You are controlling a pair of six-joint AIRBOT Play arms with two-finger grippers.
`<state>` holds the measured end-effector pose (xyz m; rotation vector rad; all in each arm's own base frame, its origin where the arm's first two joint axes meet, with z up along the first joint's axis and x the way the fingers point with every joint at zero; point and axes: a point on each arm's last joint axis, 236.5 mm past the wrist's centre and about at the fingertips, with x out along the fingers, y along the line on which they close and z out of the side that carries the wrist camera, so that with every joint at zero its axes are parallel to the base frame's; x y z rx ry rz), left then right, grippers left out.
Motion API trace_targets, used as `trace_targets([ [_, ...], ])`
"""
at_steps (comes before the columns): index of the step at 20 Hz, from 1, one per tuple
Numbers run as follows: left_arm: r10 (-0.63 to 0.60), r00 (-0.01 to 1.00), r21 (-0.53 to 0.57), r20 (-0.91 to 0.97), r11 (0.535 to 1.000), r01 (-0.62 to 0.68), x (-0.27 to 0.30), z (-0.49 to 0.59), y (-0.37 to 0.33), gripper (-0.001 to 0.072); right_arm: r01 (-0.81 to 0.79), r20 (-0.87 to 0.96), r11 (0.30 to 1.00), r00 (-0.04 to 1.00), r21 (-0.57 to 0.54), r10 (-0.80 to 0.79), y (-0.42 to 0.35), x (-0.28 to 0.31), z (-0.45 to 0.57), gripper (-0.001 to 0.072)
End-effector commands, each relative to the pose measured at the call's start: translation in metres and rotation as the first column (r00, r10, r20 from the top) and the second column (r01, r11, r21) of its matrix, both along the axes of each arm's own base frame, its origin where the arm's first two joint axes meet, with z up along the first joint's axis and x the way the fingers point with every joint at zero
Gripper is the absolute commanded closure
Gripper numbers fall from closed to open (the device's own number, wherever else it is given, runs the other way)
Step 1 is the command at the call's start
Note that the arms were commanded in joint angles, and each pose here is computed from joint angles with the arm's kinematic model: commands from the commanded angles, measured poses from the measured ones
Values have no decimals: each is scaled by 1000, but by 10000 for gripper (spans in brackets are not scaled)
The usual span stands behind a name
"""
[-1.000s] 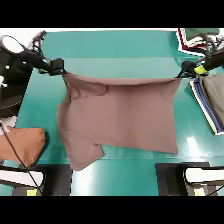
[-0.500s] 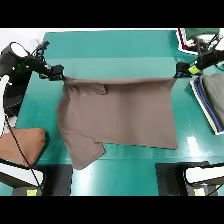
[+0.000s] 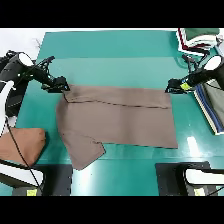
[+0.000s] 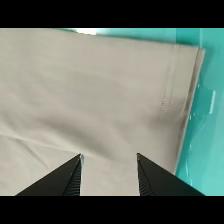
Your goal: Fold the shirts.
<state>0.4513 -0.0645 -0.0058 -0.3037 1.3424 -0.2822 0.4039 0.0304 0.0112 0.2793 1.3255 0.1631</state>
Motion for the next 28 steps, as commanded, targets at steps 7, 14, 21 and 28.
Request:
trace_targets([
  [7, 10, 994, 88, -107, 996, -1, -159, -6, 13, 156, 6, 120, 1000, 993, -4, -6, 9, -70, 50, 327],
  [14, 82, 966, 63, -247, 996, -69, -262, -53, 2, 156, 19, 241, 1000, 970, -13, -16, 8, -72, 81, 327],
  [21, 88, 975, -57, -202, 993, -101, -261, -79, -42, 157, 16, 252, 999, 967, 38, -25, 19, -70, 85, 327],
  [28, 23, 975, -71, -219, 997, -39, -266, -67, -51, 681, 32, 39, 999, 999, 11, -33, -17, -118, 53, 327],
])
